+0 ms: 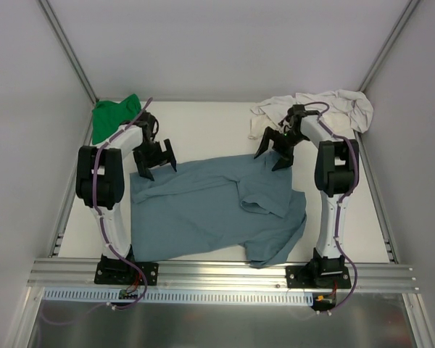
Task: Fold and stack the t-shirts
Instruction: Fold the flattened tshirt in 1/3 of the way
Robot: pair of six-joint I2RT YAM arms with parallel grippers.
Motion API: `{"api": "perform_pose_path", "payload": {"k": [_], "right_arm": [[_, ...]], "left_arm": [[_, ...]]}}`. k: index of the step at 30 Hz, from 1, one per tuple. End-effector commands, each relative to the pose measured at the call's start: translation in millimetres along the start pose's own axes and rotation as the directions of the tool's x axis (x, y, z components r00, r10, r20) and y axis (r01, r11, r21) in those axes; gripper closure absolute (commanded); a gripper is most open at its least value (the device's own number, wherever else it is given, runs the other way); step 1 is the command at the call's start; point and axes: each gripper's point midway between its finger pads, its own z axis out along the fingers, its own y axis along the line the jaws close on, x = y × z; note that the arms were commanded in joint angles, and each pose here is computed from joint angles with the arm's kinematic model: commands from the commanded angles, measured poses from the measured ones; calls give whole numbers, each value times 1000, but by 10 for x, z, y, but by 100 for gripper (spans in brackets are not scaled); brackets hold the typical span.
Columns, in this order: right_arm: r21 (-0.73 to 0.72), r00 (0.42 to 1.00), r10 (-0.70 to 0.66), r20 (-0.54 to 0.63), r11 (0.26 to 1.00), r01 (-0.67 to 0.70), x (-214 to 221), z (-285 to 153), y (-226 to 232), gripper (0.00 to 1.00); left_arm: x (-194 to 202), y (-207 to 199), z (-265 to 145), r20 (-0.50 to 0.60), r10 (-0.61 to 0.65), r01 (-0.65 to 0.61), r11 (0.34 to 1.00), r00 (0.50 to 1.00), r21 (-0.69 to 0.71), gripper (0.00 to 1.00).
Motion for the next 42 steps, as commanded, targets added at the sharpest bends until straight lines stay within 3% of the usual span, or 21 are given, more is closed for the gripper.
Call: {"api": "perform_pose_path", "payload": {"k": [1, 12, 25, 32, 42], "right_arm": [[-17, 1000, 6, 22, 1000, -5, -115, -48, 71, 0], [14, 999, 20, 29, 1000, -21, -311, 22, 55, 1], [5, 998, 37, 56, 999, -38, -622, 92, 95, 0], [-57, 987, 78, 140, 996, -71, -984, 19, 70, 1], [-229, 939, 94, 330, 973, -17, -1628, -329, 265, 0]], "left_arm": [[-19, -65, 42, -13, -14, 14, 1000, 1000, 8, 2], [-244, -131, 237, -34, -31, 31, 999, 999, -12, 2], [-860, -339, 301, 90, -23, 23, 1000, 996, -2, 2], [-1231, -547, 233, 194, -13, 1, 998, 981, 61, 1], [-1657, -834, 116, 355, 40, -101, 982, 934, 157, 1]]}}
